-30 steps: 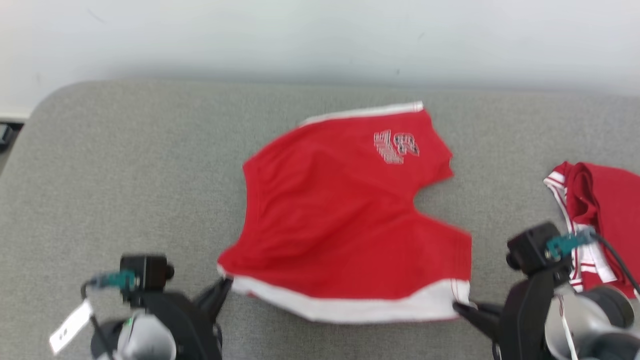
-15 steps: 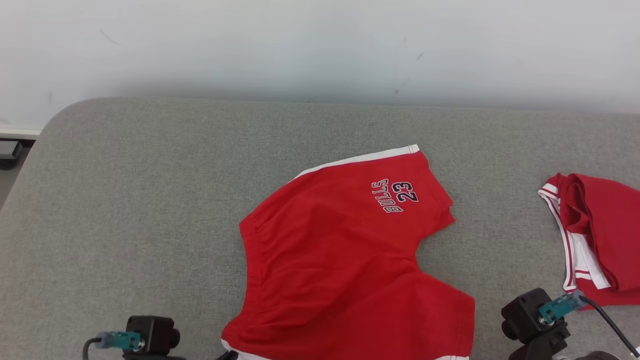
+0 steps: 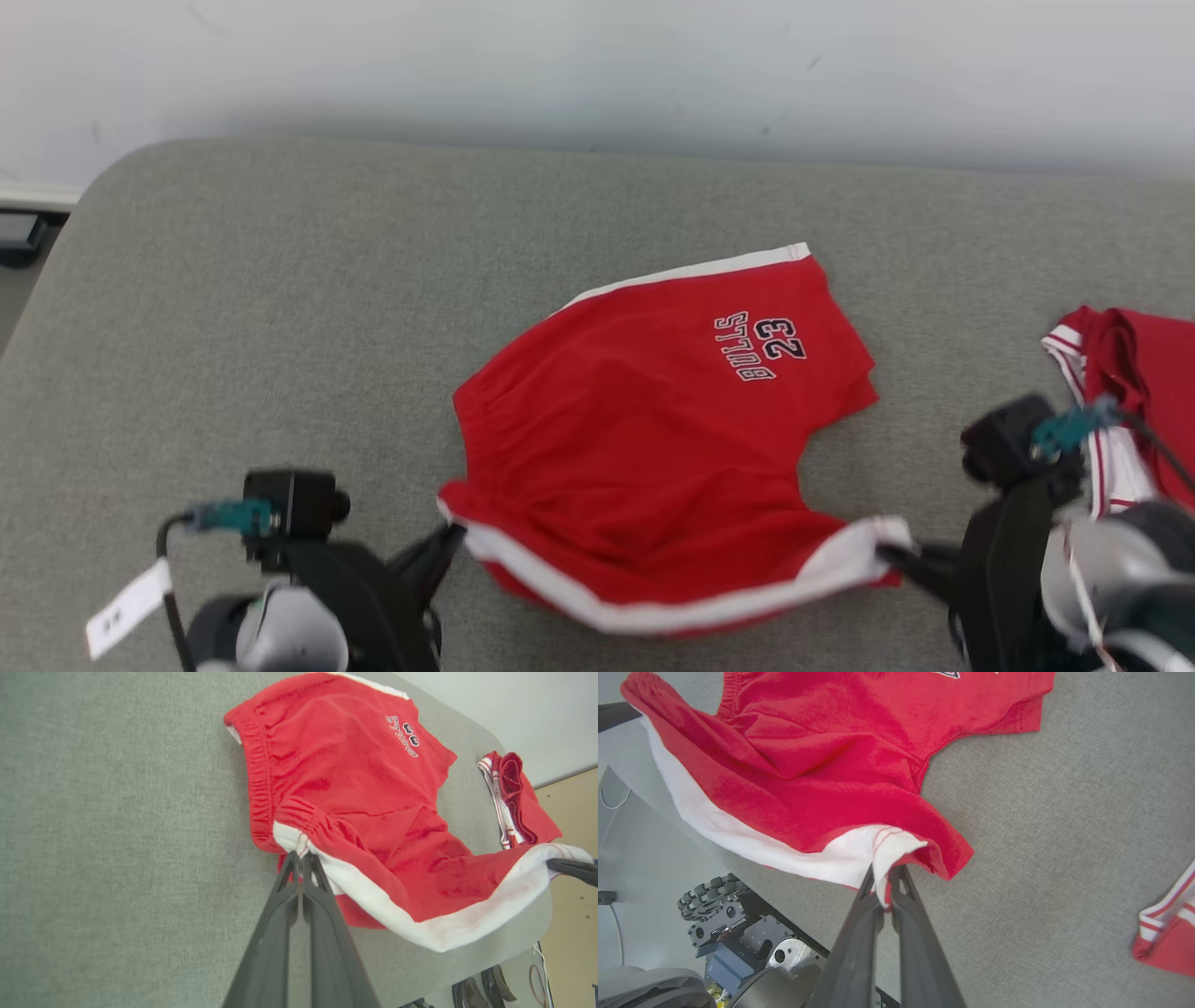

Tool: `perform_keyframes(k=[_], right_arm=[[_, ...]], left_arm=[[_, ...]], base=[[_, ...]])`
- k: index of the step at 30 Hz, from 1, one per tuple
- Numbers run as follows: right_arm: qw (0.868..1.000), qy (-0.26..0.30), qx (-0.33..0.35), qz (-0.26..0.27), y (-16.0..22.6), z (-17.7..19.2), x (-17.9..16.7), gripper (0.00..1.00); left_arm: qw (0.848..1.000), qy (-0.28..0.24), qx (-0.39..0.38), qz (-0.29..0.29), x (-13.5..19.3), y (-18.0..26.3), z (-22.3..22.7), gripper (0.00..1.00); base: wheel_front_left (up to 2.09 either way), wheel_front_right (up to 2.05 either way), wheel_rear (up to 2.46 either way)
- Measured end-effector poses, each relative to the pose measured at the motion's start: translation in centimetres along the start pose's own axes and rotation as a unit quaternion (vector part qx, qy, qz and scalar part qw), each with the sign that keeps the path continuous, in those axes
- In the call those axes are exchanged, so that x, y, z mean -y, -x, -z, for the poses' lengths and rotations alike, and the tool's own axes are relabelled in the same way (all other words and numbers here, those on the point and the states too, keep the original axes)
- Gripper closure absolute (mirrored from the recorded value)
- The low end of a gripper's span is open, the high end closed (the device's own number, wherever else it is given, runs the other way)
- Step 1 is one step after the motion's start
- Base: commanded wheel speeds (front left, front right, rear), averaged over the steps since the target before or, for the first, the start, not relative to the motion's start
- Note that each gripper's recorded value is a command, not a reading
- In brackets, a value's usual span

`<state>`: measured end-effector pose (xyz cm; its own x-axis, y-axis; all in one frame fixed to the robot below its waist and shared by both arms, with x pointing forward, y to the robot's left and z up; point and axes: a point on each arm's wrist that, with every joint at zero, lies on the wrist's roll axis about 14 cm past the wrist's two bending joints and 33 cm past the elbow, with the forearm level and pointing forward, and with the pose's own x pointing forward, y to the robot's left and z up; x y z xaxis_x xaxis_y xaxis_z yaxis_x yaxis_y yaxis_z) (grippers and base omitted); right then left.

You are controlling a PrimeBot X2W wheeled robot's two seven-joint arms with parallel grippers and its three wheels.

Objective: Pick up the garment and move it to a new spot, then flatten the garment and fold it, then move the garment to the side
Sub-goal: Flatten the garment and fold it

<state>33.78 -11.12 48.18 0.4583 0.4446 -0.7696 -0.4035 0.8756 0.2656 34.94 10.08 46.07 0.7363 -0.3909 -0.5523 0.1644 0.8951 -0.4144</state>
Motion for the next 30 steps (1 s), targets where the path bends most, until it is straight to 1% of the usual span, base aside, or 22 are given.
perform_keyframes(k=[3,7,11,18,25,30], right_arm=[[1.000,0.020,0.010,0.012,-1.1,-2.3,1.2,1.00],[0.997,0.048,0.044,0.051,-2.6,-6.4,3.8,1.00],[0.995,0.063,0.048,0.061,-5.0,-8.7,5.1,1.00],[0.992,0.086,0.071,0.063,-9.1,-12.3,6.2,1.00],[0.987,0.089,0.112,0.068,-12.1,-15.8,7.1,1.00],[0.988,0.089,0.115,0.057,-14.2,-16.5,6.6,1.00]], left_arm=[[1.000,0.003,0.021,-0.003,0.0,-1.2,-2.1,1.00],[0.999,0.016,0.048,-0.004,0.2,-2.7,-4.6,1.00],[0.997,0.030,0.064,0.000,0.6,-4.4,-6.3,1.00],[0.995,0.052,0.083,-0.019,-0.7,-7.3,-8.1,1.00],[0.992,0.061,0.102,-0.048,-2.9,-9.1,-10.0,1.00],[0.991,0.070,0.096,-0.063,-4.0,-10.0,-9.8,1.00]], base=[[0.00,0.00,0.00],[0.00,0.00,0.00],[0.00,0.00,0.00],[0.00,0.00,0.00],[0.00,0.00,0.00],[0.00,0.00,0.00]])
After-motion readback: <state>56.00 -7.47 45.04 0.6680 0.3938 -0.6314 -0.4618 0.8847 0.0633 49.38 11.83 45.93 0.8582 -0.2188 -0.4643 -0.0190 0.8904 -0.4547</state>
